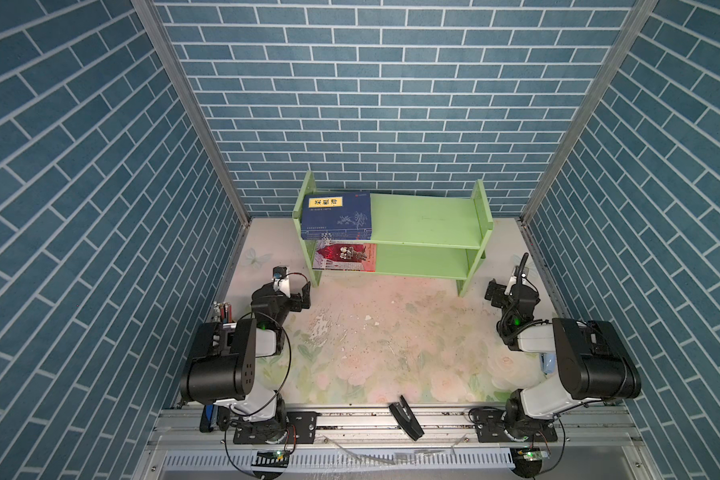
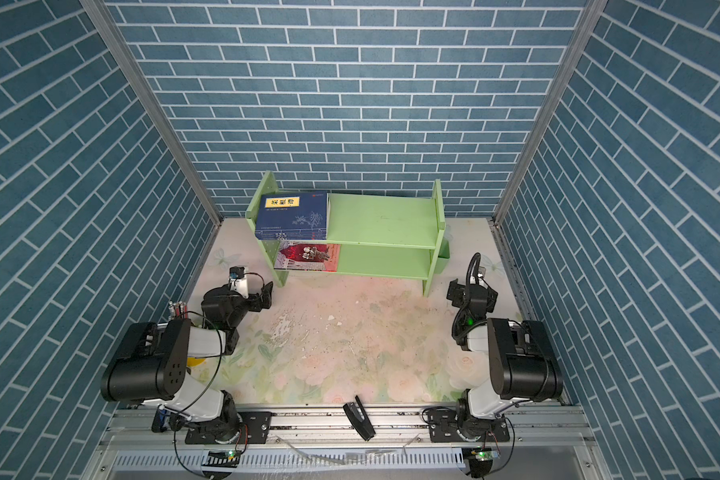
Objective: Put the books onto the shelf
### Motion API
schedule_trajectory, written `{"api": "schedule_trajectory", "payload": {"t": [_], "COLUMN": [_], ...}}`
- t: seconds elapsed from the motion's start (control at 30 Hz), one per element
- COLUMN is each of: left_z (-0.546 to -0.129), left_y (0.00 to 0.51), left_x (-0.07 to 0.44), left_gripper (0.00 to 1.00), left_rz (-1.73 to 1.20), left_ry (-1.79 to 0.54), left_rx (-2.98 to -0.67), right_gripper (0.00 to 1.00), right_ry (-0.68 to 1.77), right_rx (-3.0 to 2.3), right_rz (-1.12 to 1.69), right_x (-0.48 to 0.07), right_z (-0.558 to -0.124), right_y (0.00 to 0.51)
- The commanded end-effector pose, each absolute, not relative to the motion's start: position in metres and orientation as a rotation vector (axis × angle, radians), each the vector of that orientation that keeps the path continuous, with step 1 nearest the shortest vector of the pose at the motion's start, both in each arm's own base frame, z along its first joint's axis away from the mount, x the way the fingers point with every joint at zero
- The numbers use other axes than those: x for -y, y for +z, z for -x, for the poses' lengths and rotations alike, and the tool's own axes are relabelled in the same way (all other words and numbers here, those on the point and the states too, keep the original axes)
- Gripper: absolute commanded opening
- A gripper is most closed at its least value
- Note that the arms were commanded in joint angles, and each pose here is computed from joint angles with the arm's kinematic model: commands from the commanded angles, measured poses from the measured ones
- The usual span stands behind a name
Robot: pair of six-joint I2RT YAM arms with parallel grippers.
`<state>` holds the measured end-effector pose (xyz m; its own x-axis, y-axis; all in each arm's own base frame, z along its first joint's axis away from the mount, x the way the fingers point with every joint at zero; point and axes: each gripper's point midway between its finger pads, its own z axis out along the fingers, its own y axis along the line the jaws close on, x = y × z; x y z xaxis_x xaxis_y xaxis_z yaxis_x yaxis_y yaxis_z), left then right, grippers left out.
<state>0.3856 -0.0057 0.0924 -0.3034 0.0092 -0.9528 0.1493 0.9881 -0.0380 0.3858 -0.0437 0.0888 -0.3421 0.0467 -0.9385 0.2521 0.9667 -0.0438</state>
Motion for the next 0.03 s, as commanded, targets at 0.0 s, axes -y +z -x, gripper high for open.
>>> {"api": "schedule_trajectory", "payload": {"t": [0.0], "left_z": [-0.3886], "left_y": [0.0991], "left_x": [0.0068], "left_gripper": [1.0], "left_rz": [-0.126], "left_ry": [-0.128], "left_rx": [-1.861], "right_gripper": [0.99], "right_ry": [-0.216], "right_rx": [-1.905], "right_rz": [-0.199], "right_x": [0.0436], "right_z": [-0.3884], "right_y": [0.0921]}}
